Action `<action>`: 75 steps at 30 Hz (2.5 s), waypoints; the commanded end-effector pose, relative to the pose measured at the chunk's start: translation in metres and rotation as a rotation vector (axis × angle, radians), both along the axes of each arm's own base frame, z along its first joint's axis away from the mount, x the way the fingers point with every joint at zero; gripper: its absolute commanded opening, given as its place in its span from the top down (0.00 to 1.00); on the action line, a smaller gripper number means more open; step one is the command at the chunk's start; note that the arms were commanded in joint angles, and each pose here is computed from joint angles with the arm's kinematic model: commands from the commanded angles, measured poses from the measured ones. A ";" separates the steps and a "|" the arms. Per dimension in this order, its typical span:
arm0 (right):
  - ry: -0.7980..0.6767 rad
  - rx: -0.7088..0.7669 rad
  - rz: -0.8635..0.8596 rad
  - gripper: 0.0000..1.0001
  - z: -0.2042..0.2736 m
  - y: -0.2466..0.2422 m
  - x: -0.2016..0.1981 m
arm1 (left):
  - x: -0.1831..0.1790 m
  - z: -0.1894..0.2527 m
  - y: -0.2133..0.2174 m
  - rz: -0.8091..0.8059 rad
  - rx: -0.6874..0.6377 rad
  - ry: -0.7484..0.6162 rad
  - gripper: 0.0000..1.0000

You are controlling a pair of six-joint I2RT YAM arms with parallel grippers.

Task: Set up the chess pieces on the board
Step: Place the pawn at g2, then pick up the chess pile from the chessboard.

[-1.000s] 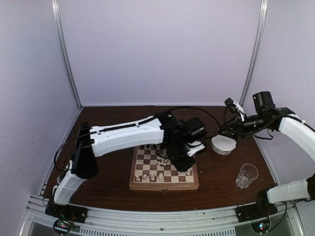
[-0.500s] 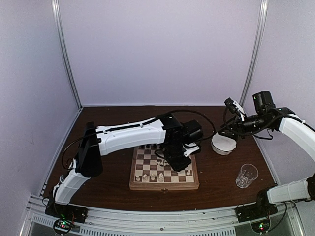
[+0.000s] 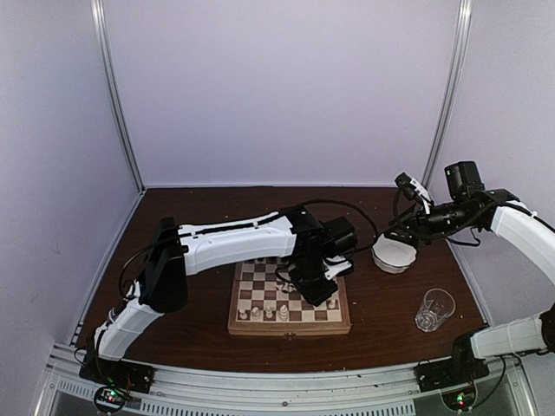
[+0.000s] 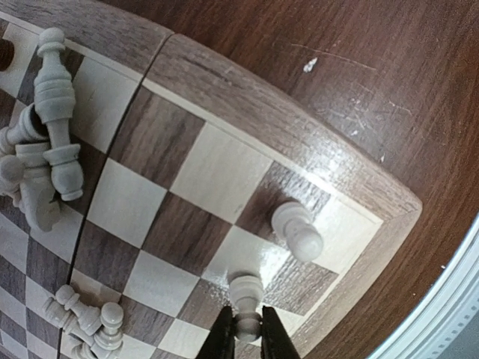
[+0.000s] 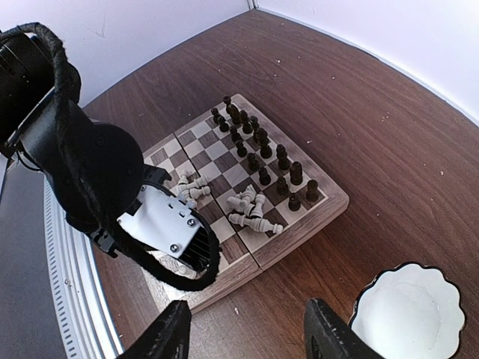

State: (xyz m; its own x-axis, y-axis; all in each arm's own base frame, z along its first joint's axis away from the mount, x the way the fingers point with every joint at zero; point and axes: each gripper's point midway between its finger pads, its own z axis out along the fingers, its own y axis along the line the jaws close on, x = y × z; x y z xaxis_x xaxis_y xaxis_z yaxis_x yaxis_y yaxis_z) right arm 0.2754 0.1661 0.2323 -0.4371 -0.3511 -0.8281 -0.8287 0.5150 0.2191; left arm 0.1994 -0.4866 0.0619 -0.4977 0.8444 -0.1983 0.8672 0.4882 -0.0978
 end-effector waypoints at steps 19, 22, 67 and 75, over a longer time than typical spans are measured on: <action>-0.002 -0.002 0.007 0.46 -0.002 0.000 0.000 | 0.007 -0.002 -0.014 -0.003 -0.050 -0.002 0.82; -0.003 -0.002 0.006 0.46 -0.002 -0.001 0.000 | 0.008 0.000 -0.014 -0.001 -0.052 -0.005 0.78; 0.006 -0.429 0.514 0.52 -0.092 0.137 -0.021 | 0.093 0.085 0.118 0.415 -0.393 -0.080 0.50; 0.021 -0.522 0.592 0.52 -0.135 0.175 -0.016 | 0.098 0.075 0.160 0.593 -0.468 -0.066 0.46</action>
